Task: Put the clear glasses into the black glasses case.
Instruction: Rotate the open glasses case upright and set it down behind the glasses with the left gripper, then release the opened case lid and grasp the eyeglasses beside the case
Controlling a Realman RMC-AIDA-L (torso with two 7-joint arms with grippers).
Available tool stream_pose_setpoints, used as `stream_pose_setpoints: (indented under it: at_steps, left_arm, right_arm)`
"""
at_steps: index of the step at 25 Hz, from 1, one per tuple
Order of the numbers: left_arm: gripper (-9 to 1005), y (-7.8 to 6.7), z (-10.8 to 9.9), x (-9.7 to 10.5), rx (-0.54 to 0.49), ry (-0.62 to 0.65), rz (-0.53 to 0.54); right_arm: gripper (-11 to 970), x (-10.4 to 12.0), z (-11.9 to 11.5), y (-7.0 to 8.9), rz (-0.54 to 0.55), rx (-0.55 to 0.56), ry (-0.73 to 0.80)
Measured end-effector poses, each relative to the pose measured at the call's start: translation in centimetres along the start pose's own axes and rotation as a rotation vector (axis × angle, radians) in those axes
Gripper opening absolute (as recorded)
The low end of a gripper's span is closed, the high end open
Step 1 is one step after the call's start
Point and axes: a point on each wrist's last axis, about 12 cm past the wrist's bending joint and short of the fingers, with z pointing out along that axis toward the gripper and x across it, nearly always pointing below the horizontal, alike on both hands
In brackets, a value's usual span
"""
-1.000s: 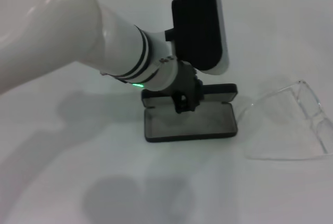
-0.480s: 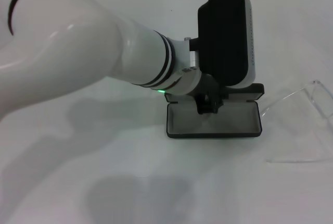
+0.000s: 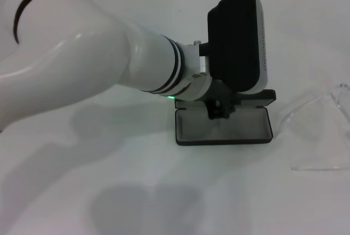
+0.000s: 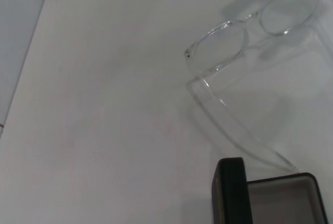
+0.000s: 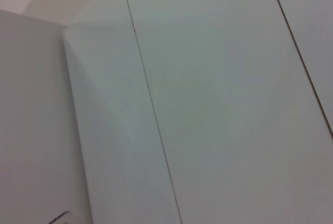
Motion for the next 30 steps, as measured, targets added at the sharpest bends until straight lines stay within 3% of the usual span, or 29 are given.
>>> stream_pose_setpoints:
  at_steps: [8,14,20,26,30]
  left_arm:
    - [278,0.0,-0.2,-0.4,-0.006,-0.009,0.02]
    - [443,0.1,-0.8,-1.0,-0.018,-0.029,0.049]
    - [453,0.0,-1.0,-1.1,0.003,-0.019,0.059]
    - [455,-0.1,-3.7,-3.1,0.046,-0.116,0.04]
    - [455,0.9,-5.9,-3.5,0.053,-0.196,-0.003]
  right_arm:
    - [786,0.0,0.2,-0.6,0.02,0.006,0.037]
    - [784,0.0,0.4,-1.2,0.04,0.023,0.063]
    - [781,-0.1,0.6,-1.4,0.048,0.018,0.068]
    - [778,-0.1,1.0,-3.1,0.174,0.065,0.198]
    - [776,-0.5,3.1,-3.8,0.234,-0.029,0.318]
